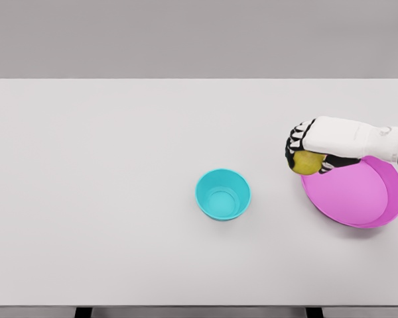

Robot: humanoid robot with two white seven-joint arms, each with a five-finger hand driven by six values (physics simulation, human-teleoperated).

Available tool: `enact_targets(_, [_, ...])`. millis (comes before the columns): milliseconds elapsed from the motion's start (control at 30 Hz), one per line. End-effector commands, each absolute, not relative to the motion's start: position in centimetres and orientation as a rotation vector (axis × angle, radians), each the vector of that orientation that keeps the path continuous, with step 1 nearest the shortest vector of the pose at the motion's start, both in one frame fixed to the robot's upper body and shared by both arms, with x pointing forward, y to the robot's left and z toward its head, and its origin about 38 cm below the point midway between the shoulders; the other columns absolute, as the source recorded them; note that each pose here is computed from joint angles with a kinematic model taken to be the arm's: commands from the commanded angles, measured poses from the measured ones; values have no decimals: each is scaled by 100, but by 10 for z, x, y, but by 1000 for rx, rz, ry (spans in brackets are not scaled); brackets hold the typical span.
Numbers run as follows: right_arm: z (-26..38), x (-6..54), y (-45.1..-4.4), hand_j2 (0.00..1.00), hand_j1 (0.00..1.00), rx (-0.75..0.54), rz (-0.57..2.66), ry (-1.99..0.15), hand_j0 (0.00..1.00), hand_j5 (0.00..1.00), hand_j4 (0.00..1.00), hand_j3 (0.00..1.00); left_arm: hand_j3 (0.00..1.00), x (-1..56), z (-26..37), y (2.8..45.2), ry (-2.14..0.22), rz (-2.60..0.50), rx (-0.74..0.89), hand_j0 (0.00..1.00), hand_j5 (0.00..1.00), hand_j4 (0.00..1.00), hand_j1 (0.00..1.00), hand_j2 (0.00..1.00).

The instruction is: Put the apple from the pink plate into the blue bowl with your right arm

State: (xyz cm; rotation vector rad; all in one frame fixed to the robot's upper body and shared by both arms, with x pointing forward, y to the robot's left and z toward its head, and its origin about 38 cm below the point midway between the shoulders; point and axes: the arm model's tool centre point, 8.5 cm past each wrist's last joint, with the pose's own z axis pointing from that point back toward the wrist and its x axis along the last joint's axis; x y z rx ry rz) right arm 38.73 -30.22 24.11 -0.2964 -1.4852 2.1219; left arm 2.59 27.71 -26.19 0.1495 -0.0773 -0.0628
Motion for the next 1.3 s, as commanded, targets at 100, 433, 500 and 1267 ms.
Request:
enact_targets(100, [235, 386, -278, 42, 42, -238, 2121, -1550, 42, 42, 42, 42, 100, 26, -262, 277, -77, -63, 149, 100, 100, 100, 100, 100])
enact_targets(433, [231, 383, -237, 42, 42, -146, 2163, -1628, 42, 42, 42, 42, 100, 26, -262, 277, -77, -63, 149, 100, 100, 100, 100, 100])
enact_targets(500, [229, 383, -223, 42, 42, -113, 2178, -1648, 42, 42, 42, 42, 100, 26, -262, 277, -77, -63, 149, 100, 100, 100, 100, 100])
enact_targets(1267, [214, 380, -177, 100, 100, 8, 2239, -1669, 100, 100, 100, 100, 100, 26, -262, 277, -77, -63, 149, 100, 100, 100, 100, 100])
